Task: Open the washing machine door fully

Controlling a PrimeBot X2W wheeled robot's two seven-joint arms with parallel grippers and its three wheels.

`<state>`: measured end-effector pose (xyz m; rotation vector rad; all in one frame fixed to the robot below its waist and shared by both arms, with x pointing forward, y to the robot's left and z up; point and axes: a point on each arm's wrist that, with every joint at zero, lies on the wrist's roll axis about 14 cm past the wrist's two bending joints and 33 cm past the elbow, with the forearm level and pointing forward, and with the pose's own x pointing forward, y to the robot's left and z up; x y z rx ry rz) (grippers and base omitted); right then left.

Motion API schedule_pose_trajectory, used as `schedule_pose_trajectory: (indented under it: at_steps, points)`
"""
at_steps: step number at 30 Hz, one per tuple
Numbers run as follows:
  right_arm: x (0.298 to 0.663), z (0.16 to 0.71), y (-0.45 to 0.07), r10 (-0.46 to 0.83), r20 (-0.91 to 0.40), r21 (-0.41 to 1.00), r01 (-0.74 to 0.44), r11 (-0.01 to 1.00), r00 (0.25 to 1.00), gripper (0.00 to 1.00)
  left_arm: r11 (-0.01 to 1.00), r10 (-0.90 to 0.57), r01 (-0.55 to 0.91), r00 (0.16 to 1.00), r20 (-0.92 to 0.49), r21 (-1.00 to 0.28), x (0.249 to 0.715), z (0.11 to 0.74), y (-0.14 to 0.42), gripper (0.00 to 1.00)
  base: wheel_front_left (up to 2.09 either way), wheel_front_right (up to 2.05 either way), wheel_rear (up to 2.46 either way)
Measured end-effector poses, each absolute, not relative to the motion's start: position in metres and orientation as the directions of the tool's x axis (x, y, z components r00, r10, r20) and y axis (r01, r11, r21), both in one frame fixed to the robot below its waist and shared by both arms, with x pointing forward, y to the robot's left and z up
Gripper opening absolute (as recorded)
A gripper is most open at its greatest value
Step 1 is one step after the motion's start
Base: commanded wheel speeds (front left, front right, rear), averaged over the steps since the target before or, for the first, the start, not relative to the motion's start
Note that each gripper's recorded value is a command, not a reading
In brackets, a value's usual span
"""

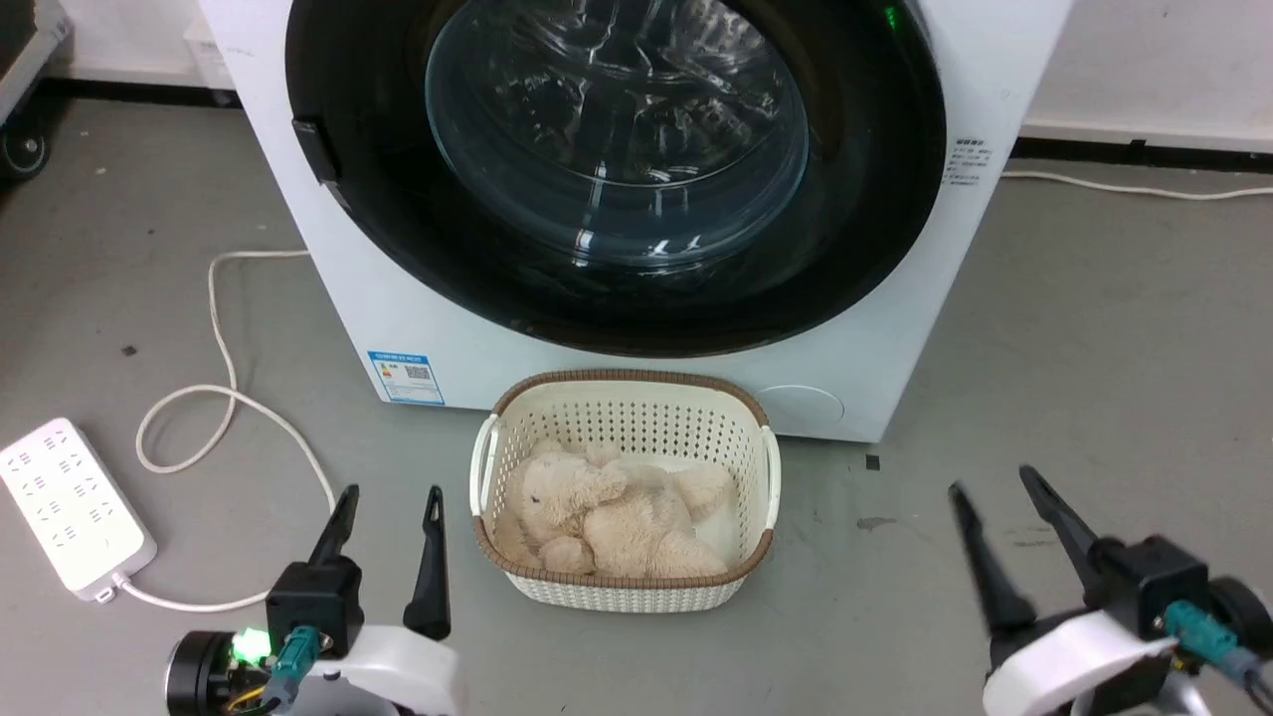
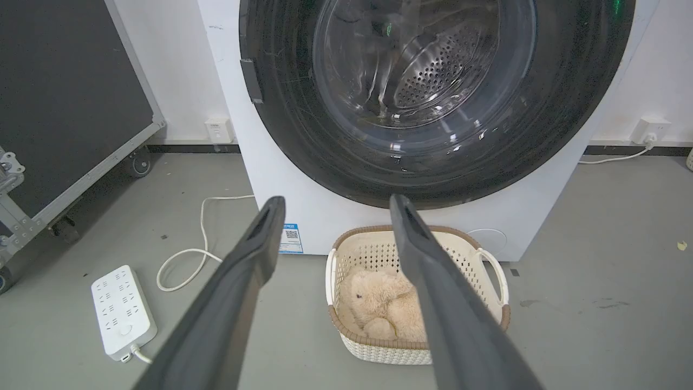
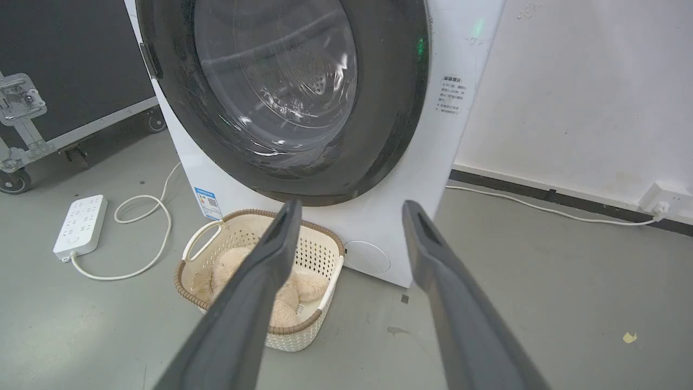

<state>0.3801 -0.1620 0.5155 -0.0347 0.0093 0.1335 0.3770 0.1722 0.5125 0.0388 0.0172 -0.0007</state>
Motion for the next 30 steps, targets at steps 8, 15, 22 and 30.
schedule_pose_trajectory:
  at_steps: [8,15,22,30]
  points:
    - [0.4,0.532,-0.168,0.136,0.038,-0.027,-0.135,0.99,0.99,0.0,0.999,-0.006,0.006,1.0,0.0,0.038,0.385,0.514,0.168,1.0,0.0,0.0,0.0]
    - [0.419,0.545,-0.173,0.139,0.066,-0.006,-0.139,0.99,0.988,0.0,0.999,-0.005,0.005,1.0,0.009,0.039,0.392,0.513,0.167,1.0,0.0,0.0,0.0]
    - [0.444,0.558,-0.179,0.127,0.081,0.074,-0.133,0.988,0.989,0.0,0.999,-0.007,0.007,1.0,0.018,0.041,0.399,0.513,0.166,1.0,0.0,0.0,0.0]
    - [0.474,0.562,-0.188,0.107,0.065,0.202,-0.118,0.972,0.992,0.0,0.999,-0.002,0.001,1.0,0.015,0.044,0.402,0.508,0.166,1.0,0.0,0.0,0.0]
